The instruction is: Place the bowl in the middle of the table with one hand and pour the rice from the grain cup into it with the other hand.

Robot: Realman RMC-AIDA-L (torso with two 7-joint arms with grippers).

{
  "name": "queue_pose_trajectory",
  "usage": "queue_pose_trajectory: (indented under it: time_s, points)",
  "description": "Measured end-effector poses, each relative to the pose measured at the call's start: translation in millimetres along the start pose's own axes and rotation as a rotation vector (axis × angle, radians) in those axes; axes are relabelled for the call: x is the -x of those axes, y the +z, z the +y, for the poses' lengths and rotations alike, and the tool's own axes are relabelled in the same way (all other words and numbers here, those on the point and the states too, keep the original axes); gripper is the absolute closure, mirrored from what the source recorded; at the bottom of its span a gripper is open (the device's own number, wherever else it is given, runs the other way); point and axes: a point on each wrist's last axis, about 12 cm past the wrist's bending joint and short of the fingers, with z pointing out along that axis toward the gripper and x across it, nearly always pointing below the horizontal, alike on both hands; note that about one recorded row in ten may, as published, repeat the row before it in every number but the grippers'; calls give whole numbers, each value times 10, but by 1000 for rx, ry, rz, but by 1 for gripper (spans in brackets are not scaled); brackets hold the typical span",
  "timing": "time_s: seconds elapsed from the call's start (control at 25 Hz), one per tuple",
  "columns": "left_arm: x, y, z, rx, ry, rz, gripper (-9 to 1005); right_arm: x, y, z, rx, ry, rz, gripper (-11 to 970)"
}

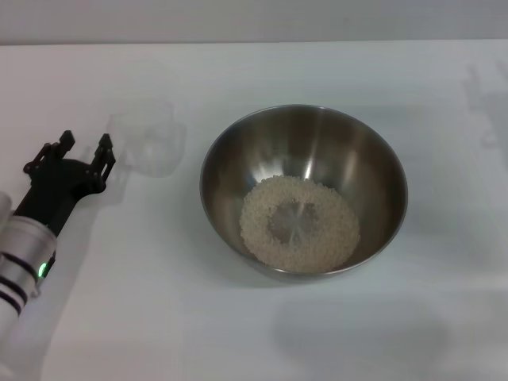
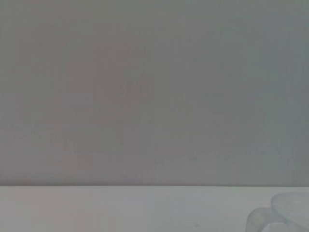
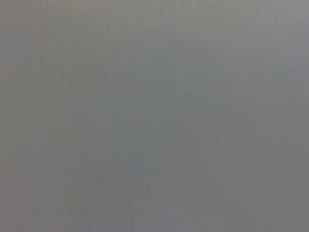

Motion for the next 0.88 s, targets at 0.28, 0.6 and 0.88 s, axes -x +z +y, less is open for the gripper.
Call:
queue_pose_trajectory:
  time_s: [0.28,0.6,0.88]
  points:
    - [-24,-179,-2,-9,-36,-56,411,-2,5,1,0,0,2,407]
    - [125,-336,-54,-58,-62,-241,411,-112,-87,65,-17,4,64,407]
    - [283,-208,-74,-47,-86,-320,411,-269,-138,130,0,4,185,407]
